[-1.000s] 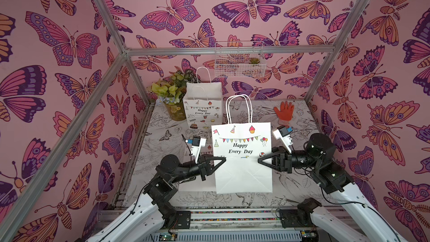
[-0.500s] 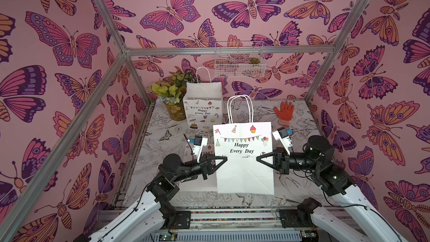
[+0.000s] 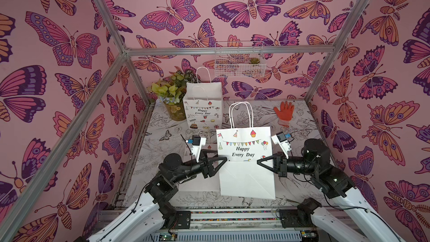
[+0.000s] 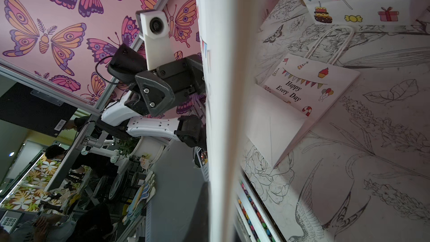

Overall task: Put away the paper bag
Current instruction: Press the paper bag, then place the paper bag at the center of the board.

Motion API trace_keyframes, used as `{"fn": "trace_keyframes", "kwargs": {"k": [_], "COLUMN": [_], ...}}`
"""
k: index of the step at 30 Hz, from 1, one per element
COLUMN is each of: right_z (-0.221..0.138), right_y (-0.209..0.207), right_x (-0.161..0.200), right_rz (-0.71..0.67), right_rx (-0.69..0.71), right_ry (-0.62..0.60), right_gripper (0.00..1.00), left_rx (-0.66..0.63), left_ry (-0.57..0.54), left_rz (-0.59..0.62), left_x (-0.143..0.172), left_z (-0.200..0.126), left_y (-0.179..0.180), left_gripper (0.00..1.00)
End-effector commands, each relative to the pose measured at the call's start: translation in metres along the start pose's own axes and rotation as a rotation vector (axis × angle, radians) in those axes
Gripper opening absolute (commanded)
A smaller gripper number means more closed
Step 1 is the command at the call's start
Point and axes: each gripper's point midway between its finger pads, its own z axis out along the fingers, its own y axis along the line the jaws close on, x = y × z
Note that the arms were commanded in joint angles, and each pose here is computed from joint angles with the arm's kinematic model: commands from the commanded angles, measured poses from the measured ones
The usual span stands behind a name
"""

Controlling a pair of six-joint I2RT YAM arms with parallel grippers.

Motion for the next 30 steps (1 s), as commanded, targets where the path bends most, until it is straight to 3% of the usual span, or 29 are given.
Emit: {"fn": "trace_keyframes", "kwargs": {"k": [1,6,15,22,30], "right_z": [0.003,0.001,0.007,0.013,0.022], "right_y": [-0.027,-0.050,-0.088,-0.111,-0.139], "right_x": [0.017,0.032,0.054,0.052,0.044], "right_rz": [0.047,0.106,0.210,0.314,0.361], "right_rx": [0.099,0.199,0.309,0.291,0.313], "right_ry": [0.035,0.070,0.135,0.100,0.108], "right_gripper": [0.00,0.00,0.00,0.00,0.00], "left_rx": [-0.227,-0.366,-0.527,-0.627,-0.679], "left_ry": [-0.055,-0.128,-0.140,-0.276,-0.322], "left_rz": [0.219,0.342,0.329,0.342,0.305], "left_x": [-0.039,-0.070,-0.010,-0.017,-0.001], "left_z": [-0.004,-0.001,-0.019,-0.051,-0.068], "left_y": [0.021,0.038,0.101,0.113,0.131], "left_gripper": [0.72,0.74,0.75,0.76,0.75]}}
